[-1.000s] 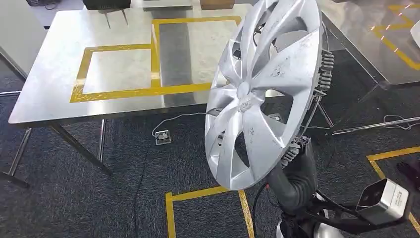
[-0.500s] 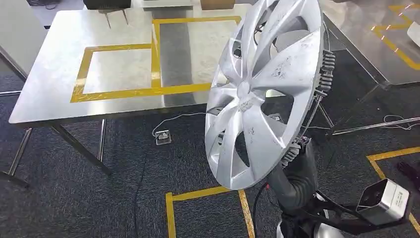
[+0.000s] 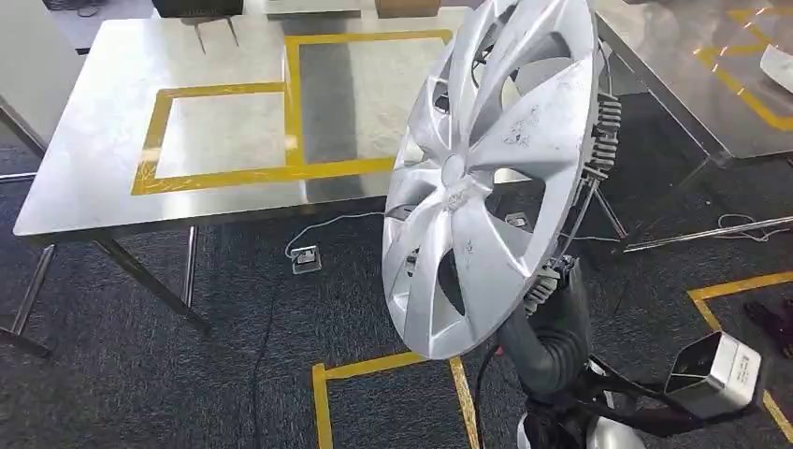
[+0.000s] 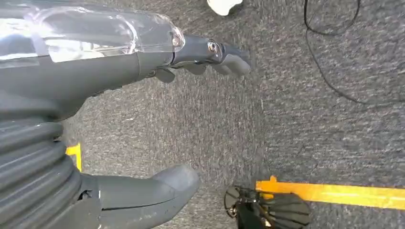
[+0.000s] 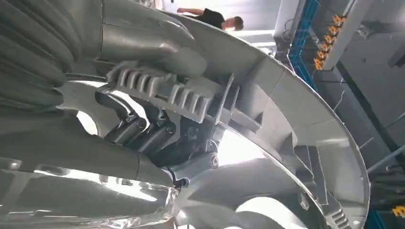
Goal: Take the parts from the cabinet and place them on the table.
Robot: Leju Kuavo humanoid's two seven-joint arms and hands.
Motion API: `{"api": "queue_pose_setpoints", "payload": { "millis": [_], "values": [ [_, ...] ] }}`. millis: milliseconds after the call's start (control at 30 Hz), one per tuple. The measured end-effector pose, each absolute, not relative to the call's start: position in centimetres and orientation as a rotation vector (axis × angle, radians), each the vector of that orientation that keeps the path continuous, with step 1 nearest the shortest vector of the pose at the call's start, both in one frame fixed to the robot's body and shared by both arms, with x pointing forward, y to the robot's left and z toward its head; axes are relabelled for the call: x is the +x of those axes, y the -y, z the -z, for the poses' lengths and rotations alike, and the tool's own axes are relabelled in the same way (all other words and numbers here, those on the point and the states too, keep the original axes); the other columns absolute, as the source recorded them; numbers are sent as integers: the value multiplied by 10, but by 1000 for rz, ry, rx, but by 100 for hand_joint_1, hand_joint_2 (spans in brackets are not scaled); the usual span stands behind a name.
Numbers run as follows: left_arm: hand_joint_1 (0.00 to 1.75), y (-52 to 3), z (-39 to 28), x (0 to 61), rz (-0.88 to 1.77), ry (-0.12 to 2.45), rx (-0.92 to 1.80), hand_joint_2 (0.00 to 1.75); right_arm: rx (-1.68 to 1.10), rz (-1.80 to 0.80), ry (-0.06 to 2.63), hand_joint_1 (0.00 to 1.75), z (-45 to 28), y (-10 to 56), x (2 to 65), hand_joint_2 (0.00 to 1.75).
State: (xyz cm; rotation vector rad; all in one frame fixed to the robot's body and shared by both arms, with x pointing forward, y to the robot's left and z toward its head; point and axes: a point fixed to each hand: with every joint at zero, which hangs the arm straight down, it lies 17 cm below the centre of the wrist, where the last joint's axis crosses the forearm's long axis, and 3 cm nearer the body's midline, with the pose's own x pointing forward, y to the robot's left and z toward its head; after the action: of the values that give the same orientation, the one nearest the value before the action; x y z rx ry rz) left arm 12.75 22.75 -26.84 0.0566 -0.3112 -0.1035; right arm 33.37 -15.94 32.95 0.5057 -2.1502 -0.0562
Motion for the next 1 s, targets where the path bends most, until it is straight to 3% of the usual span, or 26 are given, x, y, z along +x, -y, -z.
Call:
{"api": "queue_pose_setpoints", "payload": {
  "millis": [1000],
  "values": [
    [0,-229,269,124,104,306,59,175,512,57,2146,175,-327,158,335,175]
  ]
}}
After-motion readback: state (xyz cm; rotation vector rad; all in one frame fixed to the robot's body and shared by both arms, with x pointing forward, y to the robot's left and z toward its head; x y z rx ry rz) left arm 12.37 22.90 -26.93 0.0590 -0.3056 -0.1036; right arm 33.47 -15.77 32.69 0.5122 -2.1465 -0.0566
